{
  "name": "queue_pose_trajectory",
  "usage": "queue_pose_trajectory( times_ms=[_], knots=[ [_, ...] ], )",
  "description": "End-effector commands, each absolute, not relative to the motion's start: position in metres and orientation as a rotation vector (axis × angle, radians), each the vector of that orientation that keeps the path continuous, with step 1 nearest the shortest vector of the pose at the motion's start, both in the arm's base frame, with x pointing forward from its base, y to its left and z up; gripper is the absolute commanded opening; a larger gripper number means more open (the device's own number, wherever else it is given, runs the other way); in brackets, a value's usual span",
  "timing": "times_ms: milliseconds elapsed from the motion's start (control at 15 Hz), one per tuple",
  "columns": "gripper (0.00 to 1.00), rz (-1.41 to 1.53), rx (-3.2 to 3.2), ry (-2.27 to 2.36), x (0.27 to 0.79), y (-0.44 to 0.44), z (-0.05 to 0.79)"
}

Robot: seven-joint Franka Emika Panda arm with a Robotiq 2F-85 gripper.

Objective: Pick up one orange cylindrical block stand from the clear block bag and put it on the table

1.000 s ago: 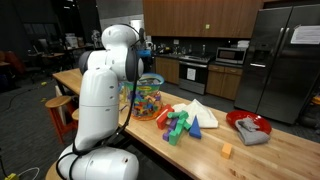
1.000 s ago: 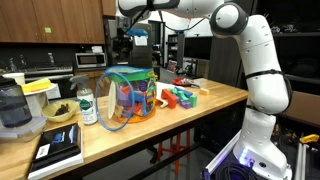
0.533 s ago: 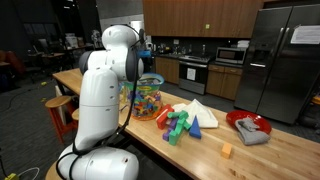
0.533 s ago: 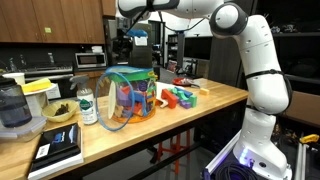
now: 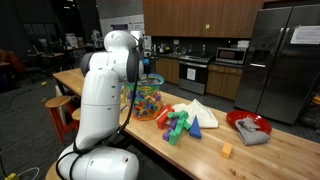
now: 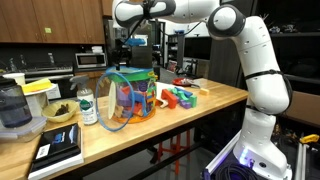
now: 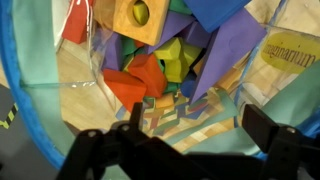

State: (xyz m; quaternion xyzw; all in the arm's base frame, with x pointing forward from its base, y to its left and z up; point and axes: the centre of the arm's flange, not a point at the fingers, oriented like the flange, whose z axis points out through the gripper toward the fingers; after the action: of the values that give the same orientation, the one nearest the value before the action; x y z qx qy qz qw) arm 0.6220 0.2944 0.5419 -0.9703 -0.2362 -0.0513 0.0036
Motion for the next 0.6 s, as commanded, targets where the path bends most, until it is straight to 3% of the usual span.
queue_pose_trajectory(
  times_ms=[0, 533],
  knots=[
    [1.00, -0.061, -3.039, -0.745, 0.616, 0.301, 0.510],
    [1.00, 0.138, -3.037, -0.727, 0.609, 0.300, 0.445]
  ],
)
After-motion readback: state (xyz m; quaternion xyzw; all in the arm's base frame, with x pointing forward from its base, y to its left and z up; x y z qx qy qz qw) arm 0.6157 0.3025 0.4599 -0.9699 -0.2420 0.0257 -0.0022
